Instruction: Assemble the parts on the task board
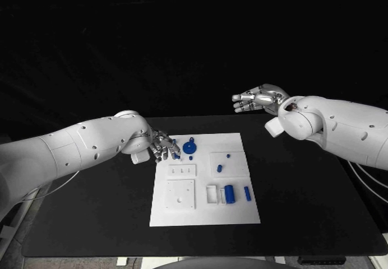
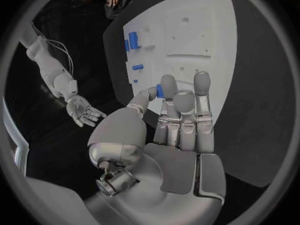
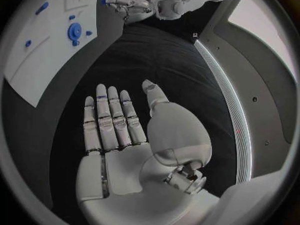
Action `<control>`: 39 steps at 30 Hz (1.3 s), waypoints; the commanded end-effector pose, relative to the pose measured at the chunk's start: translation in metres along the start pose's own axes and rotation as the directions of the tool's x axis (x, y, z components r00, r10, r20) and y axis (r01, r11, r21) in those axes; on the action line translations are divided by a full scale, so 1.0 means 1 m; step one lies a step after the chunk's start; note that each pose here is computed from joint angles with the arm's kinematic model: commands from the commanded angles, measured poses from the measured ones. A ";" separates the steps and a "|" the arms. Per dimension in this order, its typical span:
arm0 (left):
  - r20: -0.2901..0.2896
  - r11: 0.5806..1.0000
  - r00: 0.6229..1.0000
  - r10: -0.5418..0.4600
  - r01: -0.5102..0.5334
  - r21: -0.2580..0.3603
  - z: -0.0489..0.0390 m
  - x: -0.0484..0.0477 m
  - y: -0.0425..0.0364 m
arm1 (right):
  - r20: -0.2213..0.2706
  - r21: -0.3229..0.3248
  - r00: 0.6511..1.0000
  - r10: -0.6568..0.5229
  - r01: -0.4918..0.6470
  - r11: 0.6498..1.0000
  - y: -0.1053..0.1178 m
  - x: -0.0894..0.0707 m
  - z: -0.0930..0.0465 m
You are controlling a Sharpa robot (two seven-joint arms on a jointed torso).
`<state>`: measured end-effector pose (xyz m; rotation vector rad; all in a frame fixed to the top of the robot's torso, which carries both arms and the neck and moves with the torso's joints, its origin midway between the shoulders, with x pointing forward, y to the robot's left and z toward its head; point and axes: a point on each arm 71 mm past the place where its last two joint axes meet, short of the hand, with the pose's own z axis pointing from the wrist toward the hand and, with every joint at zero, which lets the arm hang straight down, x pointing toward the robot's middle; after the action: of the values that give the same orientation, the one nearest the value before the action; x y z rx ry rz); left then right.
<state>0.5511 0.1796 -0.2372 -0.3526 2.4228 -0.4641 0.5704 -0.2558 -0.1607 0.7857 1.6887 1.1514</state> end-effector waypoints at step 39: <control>0.112 0.981 0.977 0.181 -0.172 -0.089 0.0321 0.0347 -0.0170 | 0.007 -0.131 0.992 -0.122 0.122 0.984 0.022 0.013 0.006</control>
<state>0.5459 0.1472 -0.2743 -0.1811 2.3806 -0.2422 0.5710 -0.2358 -0.1465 0.6062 1.6229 1.1686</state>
